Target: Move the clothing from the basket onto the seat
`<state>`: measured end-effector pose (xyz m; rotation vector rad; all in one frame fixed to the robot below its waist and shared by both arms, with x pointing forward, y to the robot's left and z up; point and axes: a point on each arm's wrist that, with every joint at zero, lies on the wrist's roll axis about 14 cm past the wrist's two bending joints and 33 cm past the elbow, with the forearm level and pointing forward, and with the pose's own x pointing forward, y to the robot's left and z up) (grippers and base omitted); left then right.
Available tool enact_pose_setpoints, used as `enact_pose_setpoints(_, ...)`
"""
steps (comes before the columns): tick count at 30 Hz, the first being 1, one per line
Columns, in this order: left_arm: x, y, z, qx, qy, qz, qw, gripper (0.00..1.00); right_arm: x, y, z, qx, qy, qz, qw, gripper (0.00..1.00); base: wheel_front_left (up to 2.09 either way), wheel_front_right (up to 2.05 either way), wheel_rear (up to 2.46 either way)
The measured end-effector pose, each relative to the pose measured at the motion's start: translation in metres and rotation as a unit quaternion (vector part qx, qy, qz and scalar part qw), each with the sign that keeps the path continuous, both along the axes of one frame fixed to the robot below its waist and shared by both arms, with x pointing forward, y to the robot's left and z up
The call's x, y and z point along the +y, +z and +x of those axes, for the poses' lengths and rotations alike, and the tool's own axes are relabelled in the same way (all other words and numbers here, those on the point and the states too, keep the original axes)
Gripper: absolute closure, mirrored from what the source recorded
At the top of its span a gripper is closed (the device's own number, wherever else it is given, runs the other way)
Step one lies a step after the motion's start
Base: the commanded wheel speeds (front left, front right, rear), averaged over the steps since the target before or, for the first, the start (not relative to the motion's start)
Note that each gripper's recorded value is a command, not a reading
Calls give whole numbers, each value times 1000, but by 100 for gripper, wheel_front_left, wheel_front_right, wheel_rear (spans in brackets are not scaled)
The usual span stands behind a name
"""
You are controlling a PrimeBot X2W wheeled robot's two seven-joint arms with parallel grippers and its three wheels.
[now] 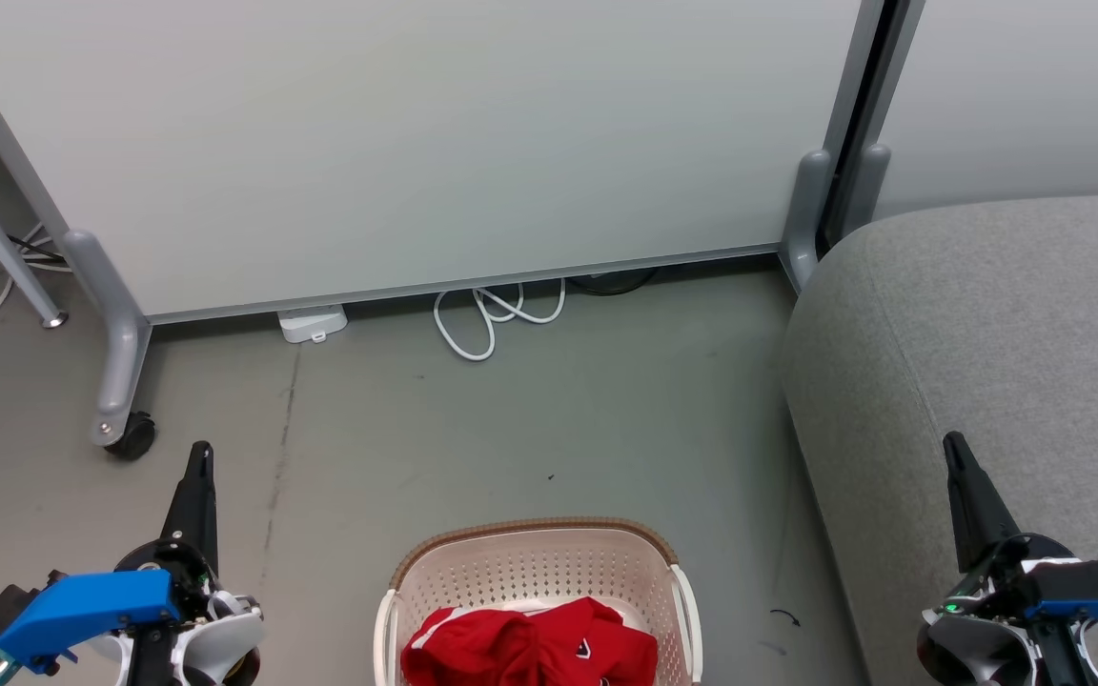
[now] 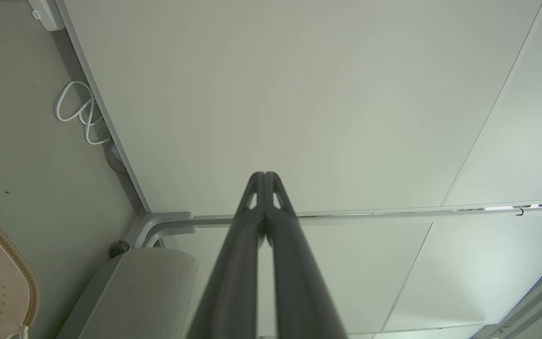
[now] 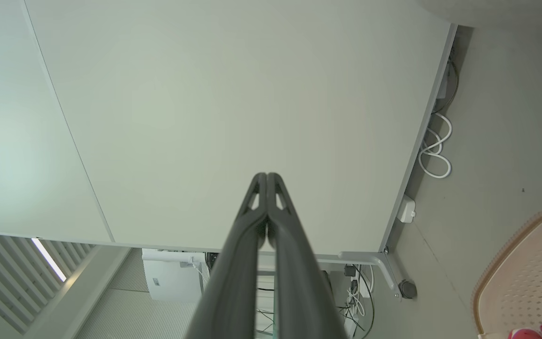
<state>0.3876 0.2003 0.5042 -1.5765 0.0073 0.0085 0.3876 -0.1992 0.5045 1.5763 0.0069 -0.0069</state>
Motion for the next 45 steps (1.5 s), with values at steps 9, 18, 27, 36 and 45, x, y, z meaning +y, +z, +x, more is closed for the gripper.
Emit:
enact_pose_setpoints(9,0,-22,-10,32,2,-5,999,0,1,-19,-8,28,0,4,1000,0,0,0,0)
enact_pose_setpoints(18,-4,-34,-17,53,9,14,998,0,6,-29,-13,45,-4,-13,999,0,0,0,0)
enact_pose_setpoints(27,-9,-32,-15,60,4,104,993,0,9,-30,-12,49,1,-117,992,0,0,0,0)
enact_pose_setpoints(36,-13,-33,-16,66,-4,206,976,0,14,-27,-10,42,11,-226,973,0,0,0,0)
enact_pose_setpoints(45,-19,-34,-16,65,-21,308,949,0,18,-25,-9,35,17,-298,954,0,0,0,0)
